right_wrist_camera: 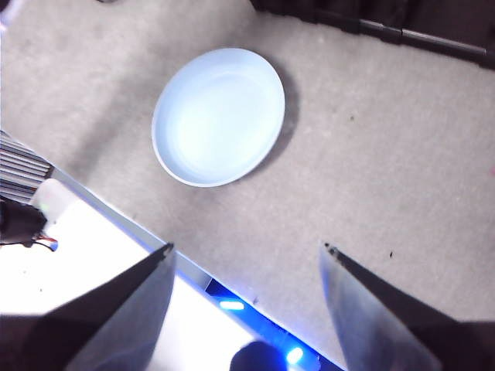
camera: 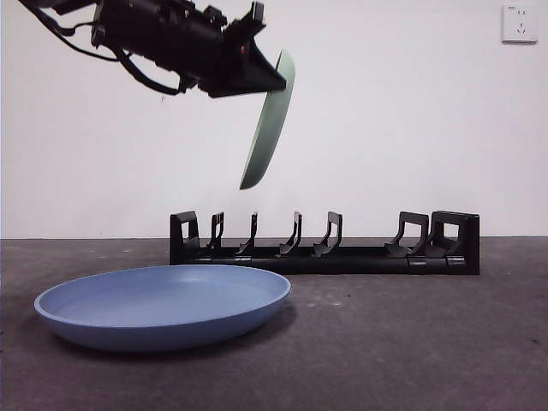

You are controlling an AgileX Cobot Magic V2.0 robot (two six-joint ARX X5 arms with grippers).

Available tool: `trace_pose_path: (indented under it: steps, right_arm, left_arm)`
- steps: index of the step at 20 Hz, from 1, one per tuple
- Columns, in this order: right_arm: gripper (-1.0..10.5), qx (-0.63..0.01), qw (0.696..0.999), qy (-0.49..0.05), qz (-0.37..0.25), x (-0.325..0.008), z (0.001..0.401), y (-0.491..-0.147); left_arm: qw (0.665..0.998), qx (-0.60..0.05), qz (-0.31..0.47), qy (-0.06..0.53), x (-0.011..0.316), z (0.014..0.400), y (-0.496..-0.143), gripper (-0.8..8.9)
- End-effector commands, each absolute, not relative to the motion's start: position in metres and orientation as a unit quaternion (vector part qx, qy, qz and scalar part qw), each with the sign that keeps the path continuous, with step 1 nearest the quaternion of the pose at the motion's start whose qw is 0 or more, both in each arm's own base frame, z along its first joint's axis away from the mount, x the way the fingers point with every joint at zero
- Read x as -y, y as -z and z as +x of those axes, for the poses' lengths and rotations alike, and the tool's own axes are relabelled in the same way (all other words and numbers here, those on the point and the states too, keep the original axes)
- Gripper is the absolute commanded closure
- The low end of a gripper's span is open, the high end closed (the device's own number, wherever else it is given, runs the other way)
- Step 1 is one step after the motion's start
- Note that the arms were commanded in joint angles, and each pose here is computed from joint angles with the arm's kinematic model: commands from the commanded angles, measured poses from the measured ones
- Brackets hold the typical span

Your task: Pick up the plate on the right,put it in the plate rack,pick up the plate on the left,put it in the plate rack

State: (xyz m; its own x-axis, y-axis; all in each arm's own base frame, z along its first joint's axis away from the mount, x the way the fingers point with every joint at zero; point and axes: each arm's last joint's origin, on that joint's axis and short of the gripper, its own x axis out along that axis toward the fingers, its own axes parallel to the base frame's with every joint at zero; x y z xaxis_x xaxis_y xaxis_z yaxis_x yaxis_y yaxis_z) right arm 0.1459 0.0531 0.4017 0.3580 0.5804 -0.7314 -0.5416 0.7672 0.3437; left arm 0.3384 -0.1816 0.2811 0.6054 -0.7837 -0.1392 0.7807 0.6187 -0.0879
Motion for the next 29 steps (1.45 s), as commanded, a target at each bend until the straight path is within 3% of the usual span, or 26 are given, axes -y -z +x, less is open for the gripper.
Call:
trace_pose_path:
  steps: [1, 20, 29]
  right_arm:
    - [6.3, -0.455, 0.821, -0.344, 0.018, -0.053, 0.144, -0.395]
    - [6.3, -0.444, 0.826, -0.346, 0.018, -0.054, 0.147, -0.390]
    - [6.3, -0.443, 0.827, -0.346, 0.017, -0.054, 0.147, -0.390]
  left_arm:
    - [0.898, -0.087, -0.012, 0.432, 0.179, 0.345, -0.275, 8.22]
    - [0.894, -0.137, -0.016, 0.427, 0.173, 0.359, -0.247, 8.22]
    - [0.889, -0.195, 0.000, 0.414, 0.164, 0.361, -0.231, 8.22]
